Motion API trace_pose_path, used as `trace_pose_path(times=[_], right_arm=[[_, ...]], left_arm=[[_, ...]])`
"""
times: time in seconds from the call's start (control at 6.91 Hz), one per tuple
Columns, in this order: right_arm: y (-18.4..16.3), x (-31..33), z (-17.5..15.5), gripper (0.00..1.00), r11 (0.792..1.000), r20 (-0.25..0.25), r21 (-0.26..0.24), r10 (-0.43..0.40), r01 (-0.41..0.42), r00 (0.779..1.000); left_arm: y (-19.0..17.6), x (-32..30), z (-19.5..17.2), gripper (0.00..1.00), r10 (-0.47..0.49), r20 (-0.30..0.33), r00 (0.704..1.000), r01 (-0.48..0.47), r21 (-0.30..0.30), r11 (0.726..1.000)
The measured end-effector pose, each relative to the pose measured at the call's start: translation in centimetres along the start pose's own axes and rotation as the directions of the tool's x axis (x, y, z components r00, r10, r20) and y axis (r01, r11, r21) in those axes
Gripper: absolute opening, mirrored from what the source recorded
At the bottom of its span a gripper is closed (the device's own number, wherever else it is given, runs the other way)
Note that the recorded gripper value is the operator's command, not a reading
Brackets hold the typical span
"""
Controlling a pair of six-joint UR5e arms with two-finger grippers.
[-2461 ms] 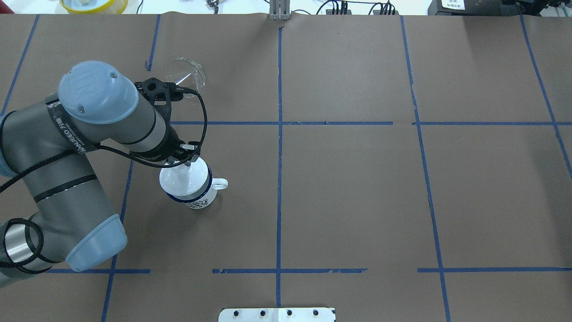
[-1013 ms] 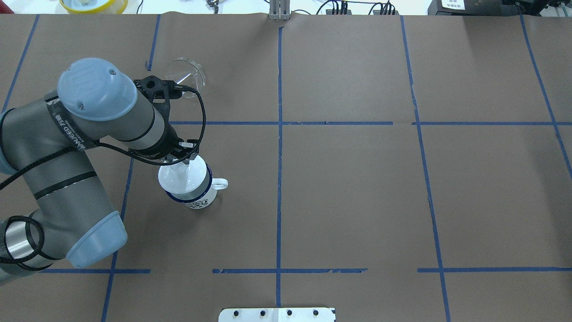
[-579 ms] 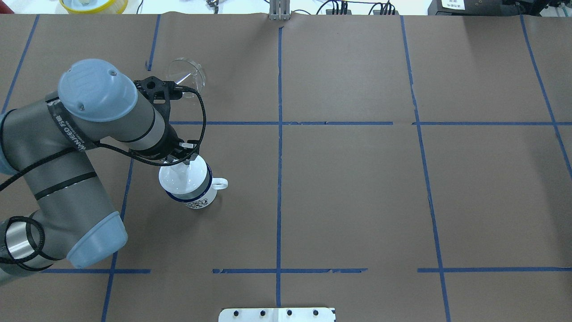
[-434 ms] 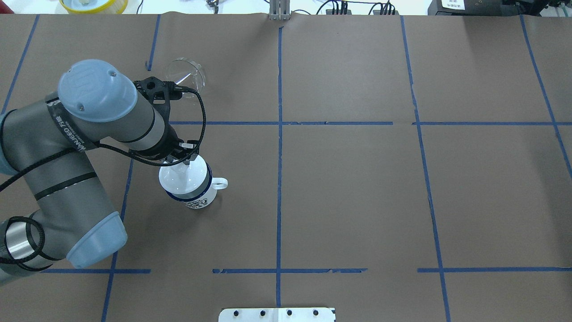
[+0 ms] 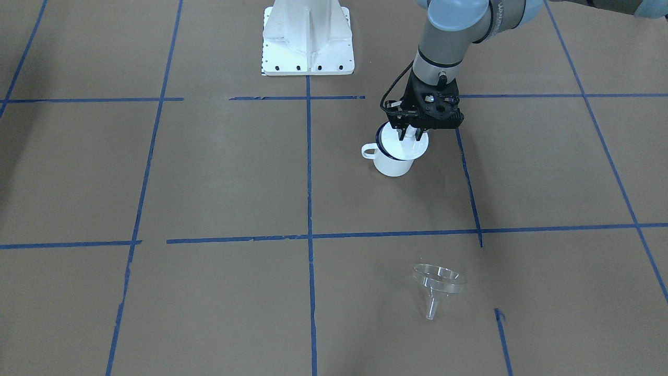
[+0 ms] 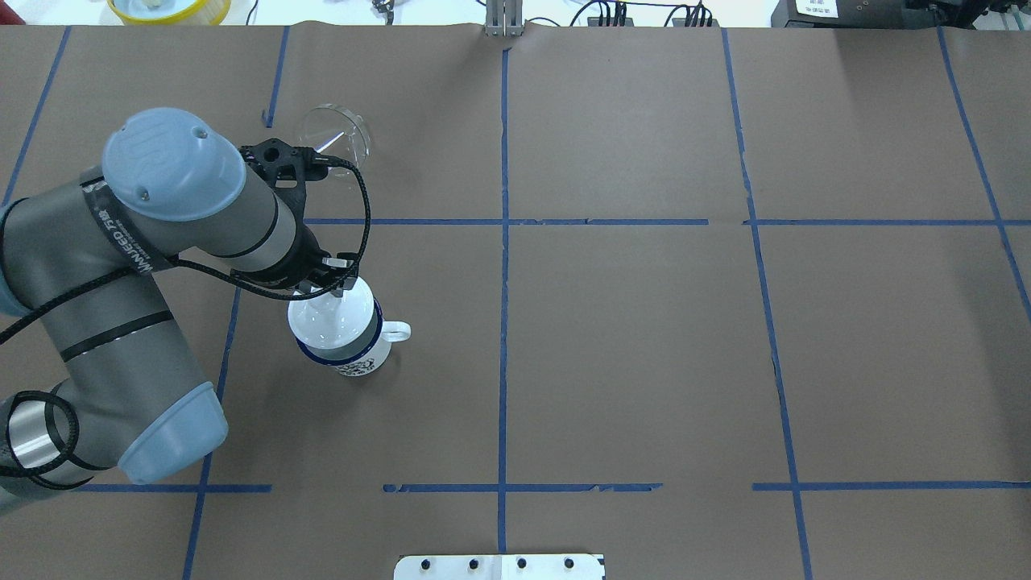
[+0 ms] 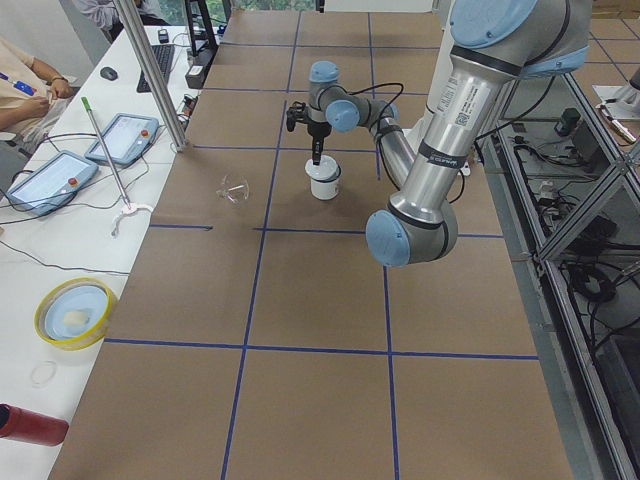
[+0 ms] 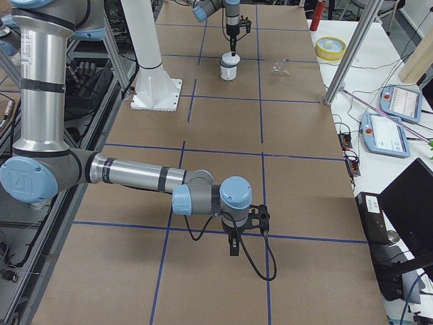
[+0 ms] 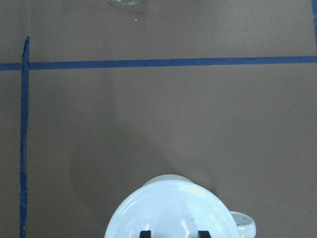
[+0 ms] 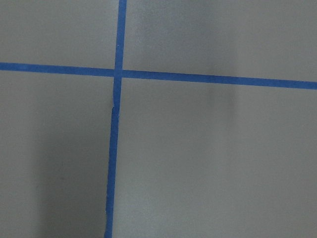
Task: Remove funnel from cup
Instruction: 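Lower the white lid onto the mug opening and settle it, then open the left gripper and withdraw it away from the mug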
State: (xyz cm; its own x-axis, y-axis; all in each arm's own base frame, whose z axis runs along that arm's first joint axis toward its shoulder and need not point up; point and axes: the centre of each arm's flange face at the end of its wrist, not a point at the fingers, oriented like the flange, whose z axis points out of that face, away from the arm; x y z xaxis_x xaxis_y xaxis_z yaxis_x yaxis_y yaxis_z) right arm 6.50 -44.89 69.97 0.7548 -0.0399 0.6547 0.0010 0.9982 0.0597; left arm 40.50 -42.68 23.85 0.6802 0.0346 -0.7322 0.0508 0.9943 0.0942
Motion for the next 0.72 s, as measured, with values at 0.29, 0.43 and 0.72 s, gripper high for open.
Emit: trace_pose_path(times=[0.29,0.43,0.72], right_arm=[[0.0,0.0,0.0,1.00,1.000,0.000,0.000,0.000,0.000,1.000],[0.0,0.0,0.0,1.00,1.000,0.000,0.000,0.000,0.000,1.000],[0.0,0.0,0.0,1.00,1.000,0.000,0.000,0.000,0.000,1.000]], left_arm=[[0.1,0.0,-0.3,0.99,0.009,-0.004,1.000,-0.009,0.004,1.000],[0.0,-0.1,-0.4,1.00,0.023,-0.007,1.000,-0.022,0.008,1.000],[-1.2,-2.4,-1.1,1.00,0.165,-0.003,0.986,-0.164,0.036,0.986]])
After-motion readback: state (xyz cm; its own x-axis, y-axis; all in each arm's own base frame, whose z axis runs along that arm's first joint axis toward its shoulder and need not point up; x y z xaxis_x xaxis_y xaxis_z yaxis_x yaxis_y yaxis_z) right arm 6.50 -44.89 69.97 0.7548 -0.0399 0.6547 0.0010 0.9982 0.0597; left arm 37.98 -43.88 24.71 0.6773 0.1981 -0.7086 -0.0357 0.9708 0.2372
